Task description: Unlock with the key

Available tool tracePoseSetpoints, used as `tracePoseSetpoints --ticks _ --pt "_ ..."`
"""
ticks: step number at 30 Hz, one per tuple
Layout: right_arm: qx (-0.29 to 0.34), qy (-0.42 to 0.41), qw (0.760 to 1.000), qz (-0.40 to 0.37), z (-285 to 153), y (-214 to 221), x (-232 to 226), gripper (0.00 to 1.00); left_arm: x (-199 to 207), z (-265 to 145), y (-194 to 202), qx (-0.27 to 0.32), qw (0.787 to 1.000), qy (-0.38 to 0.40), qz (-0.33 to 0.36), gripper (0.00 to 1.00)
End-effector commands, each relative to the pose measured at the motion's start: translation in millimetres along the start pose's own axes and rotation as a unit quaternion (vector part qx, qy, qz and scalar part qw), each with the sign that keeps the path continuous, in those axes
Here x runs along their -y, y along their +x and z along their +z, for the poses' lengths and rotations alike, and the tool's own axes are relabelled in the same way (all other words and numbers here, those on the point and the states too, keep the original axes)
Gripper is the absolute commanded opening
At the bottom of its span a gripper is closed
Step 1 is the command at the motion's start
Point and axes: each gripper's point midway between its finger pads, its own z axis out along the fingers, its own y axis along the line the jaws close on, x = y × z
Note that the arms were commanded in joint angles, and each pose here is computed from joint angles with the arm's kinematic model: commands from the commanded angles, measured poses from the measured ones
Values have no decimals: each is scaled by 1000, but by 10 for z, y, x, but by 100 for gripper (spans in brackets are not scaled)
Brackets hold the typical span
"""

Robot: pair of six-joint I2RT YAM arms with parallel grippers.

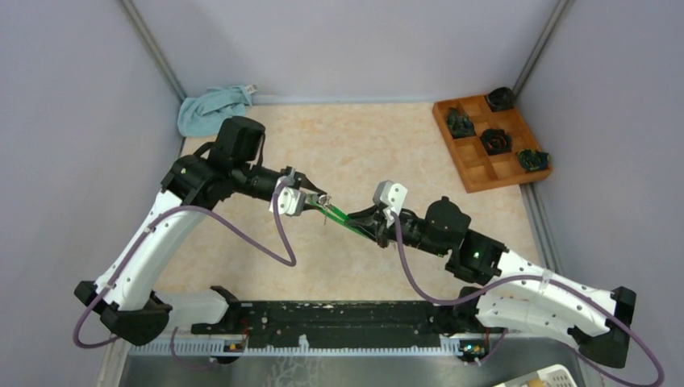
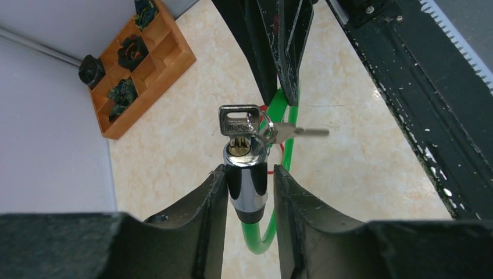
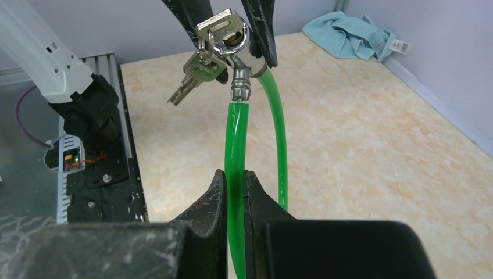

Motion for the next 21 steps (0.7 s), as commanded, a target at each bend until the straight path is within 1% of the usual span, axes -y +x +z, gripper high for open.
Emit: tracePoseSetpoints --ticks 1,3,6,8,9,10,11,14,15,17,19,21 --pt "90 -5 996 -24 13 -627 17 0 96 36 -12 15 1000 21 -3 34" --pt "90 -6 996 -24 42 -609 17 0 90 35 8 10 1000 20 -2 25" --pt "92 4 996 -17 107 -585 51 0 121 43 47 5 1000 25 -4 15" --pt "92 27 995 -9 161 -559 132 0 124 56 126 -8 1000 24 -7 4" --pt "88 44 995 -2 184 -532 194 16 112 60 198 -22 1000 19 -8 0" --pt "83 70 994 11 199 -504 282 32 91 59 291 -41 999 11 -7 0" --pt "81 84 993 20 203 -493 327 38 52 51 381 -60 998 -3 -5 0" --pt "99 117 986 73 118 -551 471 49 -159 -27 650 -124 990 -71 12 0" --pt "109 119 983 92 73 -593 504 49 -225 -65 710 -141 986 -92 21 0" --pt "129 112 976 136 -8 -687 522 48 -301 -128 782 -164 979 -115 43 0" --pt "134 100 971 170 -20 -734 494 45 -402 -168 756 -166 974 -141 67 0" --pt "125 86 968 202 26 -755 439 45 -431 -191 730 -167 970 -151 91 0"
